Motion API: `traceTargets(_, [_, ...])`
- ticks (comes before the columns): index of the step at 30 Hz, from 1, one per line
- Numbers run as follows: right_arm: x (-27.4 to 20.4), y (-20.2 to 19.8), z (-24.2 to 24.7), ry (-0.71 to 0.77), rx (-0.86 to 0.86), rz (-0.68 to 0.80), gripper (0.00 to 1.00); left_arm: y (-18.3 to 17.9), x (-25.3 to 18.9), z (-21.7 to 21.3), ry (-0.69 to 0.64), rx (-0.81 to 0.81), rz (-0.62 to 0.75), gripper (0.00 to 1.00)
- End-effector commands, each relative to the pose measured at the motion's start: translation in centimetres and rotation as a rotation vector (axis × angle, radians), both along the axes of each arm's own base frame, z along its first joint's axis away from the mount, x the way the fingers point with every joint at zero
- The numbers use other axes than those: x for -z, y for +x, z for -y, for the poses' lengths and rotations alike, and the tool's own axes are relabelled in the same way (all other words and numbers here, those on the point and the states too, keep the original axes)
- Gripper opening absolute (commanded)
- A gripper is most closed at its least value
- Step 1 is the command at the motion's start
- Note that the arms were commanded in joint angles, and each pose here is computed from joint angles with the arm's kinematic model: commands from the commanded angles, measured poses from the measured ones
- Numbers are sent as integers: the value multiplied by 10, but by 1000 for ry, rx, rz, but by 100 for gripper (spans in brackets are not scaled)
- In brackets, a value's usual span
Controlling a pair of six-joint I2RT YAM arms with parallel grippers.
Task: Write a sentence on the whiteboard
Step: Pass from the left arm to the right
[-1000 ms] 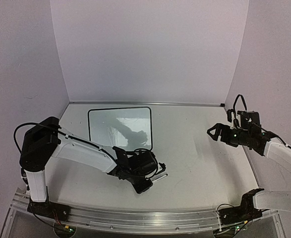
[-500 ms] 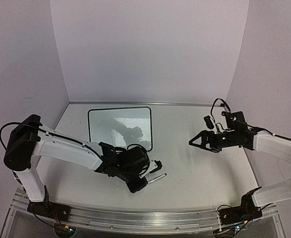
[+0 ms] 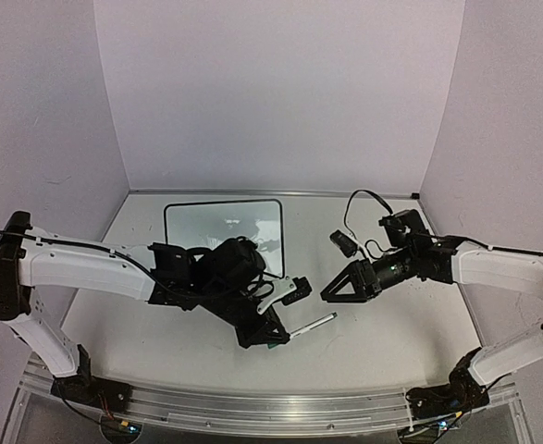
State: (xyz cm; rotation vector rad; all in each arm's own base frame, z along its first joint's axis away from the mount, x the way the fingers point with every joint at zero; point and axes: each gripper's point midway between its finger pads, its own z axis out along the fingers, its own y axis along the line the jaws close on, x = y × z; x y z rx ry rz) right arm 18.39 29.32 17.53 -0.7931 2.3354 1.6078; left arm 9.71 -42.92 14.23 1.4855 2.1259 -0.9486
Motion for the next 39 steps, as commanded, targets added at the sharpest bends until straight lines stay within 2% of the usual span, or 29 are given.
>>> traceTargets(1, [-23, -16, -27, 73, -124, 25, 90, -4, -51, 10, -139, 42, -17, 0])
traceTargets(13, [-24, -44, -63, 79, -271, 5, 79, 13, -50, 1, -116, -34, -14, 0])
traceTargets(20, [-15, -49, -71, 61, -295, -7, 75, 25, -46, -2, -108, -87, -25, 0])
traceTargets(27, [-12, -51, -75, 57, -309, -14, 67, 27, -40, -3, -91, -89, -38, 0])
traceTargets(30, [-11, -51, -76, 56, -311, -15, 59, 25, -38, -3, -87, -81, -44, 0])
traceTargets(39, [-5, -49, -77, 40, -302, -18, 26, 26, -34, -4, -75, -85, -43, 0])
